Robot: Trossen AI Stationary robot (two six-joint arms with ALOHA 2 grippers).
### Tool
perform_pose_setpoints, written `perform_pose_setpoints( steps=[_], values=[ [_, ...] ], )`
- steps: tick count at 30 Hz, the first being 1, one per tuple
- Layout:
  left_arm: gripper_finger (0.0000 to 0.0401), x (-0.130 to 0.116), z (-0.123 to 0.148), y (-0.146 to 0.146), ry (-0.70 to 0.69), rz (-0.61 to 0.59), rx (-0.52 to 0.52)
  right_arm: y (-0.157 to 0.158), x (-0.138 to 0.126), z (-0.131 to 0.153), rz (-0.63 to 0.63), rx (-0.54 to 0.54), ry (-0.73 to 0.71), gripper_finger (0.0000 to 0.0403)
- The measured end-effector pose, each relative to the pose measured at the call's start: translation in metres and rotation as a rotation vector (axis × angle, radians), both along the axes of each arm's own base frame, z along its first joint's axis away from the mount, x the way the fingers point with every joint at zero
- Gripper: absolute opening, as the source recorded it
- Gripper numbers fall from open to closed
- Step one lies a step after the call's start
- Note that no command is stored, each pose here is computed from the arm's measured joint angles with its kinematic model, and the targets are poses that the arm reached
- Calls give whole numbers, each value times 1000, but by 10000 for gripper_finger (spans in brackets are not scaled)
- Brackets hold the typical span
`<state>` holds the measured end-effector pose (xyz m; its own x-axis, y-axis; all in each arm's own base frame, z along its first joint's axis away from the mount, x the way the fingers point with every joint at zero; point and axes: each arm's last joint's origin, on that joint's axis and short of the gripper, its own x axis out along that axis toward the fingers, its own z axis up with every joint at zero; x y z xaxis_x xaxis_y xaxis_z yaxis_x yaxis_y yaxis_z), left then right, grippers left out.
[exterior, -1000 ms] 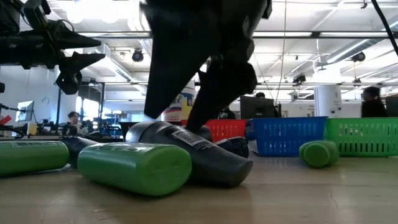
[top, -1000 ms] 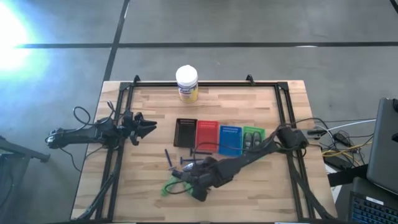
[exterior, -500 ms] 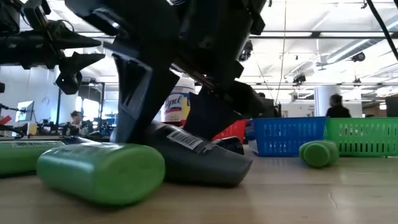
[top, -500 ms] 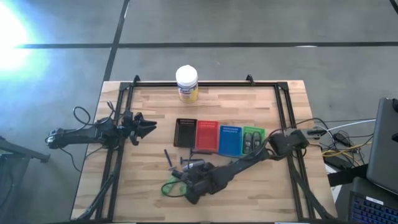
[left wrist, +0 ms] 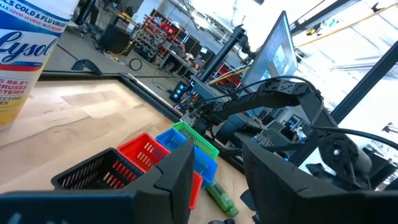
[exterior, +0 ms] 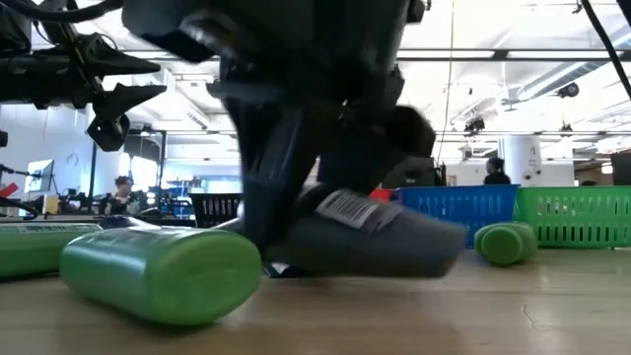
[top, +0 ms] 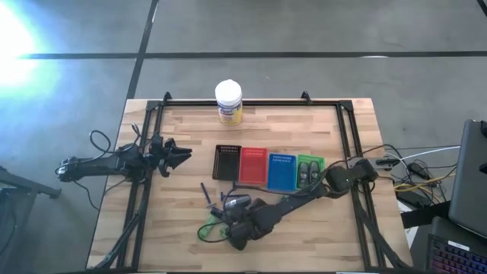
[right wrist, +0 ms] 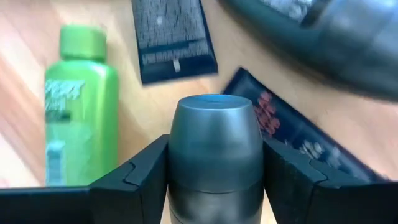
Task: Pick & Place Travel size toiletries
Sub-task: Put the gray deodorant into the green bin
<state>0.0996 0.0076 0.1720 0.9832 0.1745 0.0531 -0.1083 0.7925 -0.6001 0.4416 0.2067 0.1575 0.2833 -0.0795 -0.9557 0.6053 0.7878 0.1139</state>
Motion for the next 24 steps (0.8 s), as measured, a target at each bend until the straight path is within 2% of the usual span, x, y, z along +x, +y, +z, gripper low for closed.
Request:
perform_pose_setpoints(
  steps=[8, 11, 15, 18, 24],
  values=[
    [142, 0, 0, 0, 0, 0, 0, 17, -20, 36, -165, -2, 23, 201],
    [142, 0, 0, 0, 0, 0, 0, 21, -36, 48, -290, -45, 30, 201],
    [142, 0, 0, 0, 0, 0, 0, 22, -66, 68, -518, -131, 36, 201],
    [142, 0, 0, 0, 0, 0, 0, 15, -88, 85, -673, -185, 28, 201],
    [142, 0, 0, 0, 0, 0, 1, -25, -131, 112, -867, -176, -26, 201]
  ],
)
